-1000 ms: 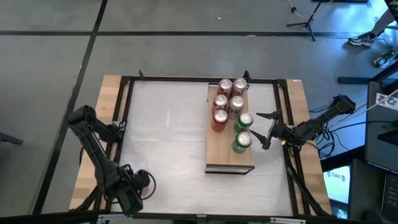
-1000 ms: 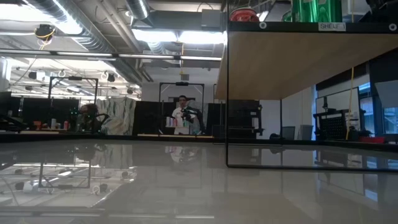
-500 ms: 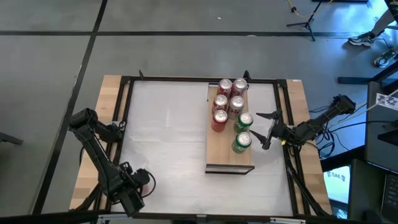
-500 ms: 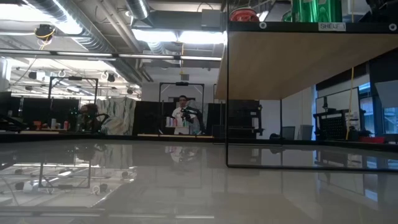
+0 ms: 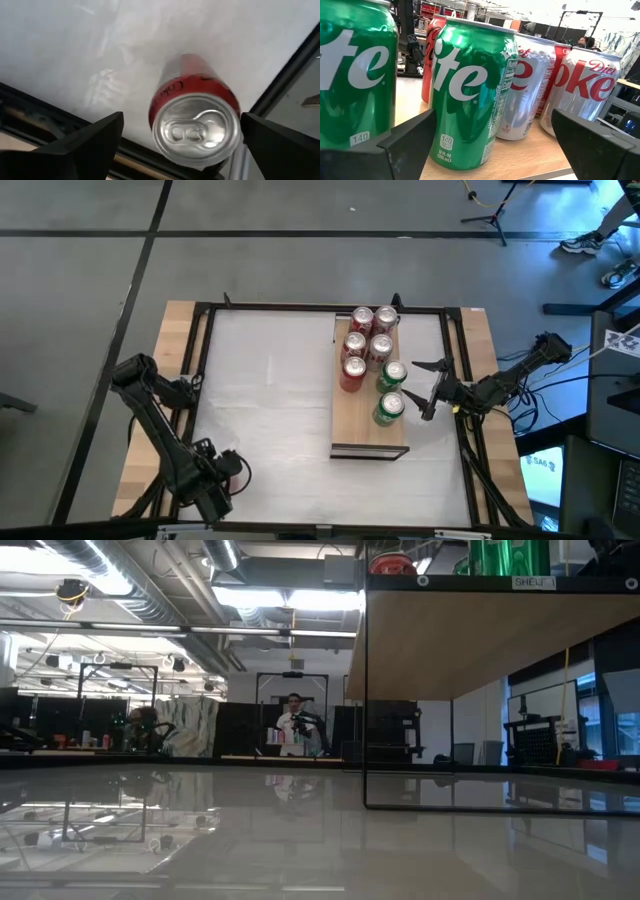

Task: Place canned beverage on shelf
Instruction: Put the red black soda can on the shelf aligned with the other red black soda can

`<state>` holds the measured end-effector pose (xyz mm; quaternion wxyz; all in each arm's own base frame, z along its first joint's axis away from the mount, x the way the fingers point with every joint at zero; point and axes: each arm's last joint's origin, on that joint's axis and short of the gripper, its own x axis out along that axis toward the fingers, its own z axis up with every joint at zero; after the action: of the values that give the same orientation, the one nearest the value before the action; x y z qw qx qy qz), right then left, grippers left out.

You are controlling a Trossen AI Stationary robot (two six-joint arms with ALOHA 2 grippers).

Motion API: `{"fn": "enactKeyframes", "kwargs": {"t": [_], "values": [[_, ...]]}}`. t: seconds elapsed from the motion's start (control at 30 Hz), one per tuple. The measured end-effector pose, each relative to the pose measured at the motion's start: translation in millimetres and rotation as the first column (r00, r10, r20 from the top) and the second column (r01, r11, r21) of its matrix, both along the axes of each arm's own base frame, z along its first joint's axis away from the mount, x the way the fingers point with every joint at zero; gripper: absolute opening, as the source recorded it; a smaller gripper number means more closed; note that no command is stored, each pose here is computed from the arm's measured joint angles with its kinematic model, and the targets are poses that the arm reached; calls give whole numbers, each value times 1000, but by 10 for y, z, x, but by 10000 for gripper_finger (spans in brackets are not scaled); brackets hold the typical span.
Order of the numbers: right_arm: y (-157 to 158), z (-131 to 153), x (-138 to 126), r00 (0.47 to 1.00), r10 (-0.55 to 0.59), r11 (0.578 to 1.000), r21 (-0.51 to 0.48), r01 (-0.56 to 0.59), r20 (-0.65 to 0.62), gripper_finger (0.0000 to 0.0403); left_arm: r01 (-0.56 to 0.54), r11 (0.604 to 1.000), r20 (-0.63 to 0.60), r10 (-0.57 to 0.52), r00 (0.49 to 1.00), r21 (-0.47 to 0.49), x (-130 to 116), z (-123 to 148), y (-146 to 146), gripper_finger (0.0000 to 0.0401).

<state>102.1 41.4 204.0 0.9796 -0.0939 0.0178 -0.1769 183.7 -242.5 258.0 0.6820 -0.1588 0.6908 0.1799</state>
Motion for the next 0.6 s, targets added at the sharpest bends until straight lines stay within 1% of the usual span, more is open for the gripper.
{"fn": "enactKeyframes", "kwargs": {"t": [0.1,0.3,0.6], "values": [[0,0,0,1000,0,1000,0,0,0,388,1,1000,-24,-1,1000,0,-20,-97,11,389],[0,0,0,1000,0,1000,0,0,0,388,3,1000,-21,-3,1000,-3,-28,-246,21,389],[0,0,0,1000,0,1000,0,0,0,388,3,1000,-12,-3,1000,-14,-21,-267,12,389]]}}
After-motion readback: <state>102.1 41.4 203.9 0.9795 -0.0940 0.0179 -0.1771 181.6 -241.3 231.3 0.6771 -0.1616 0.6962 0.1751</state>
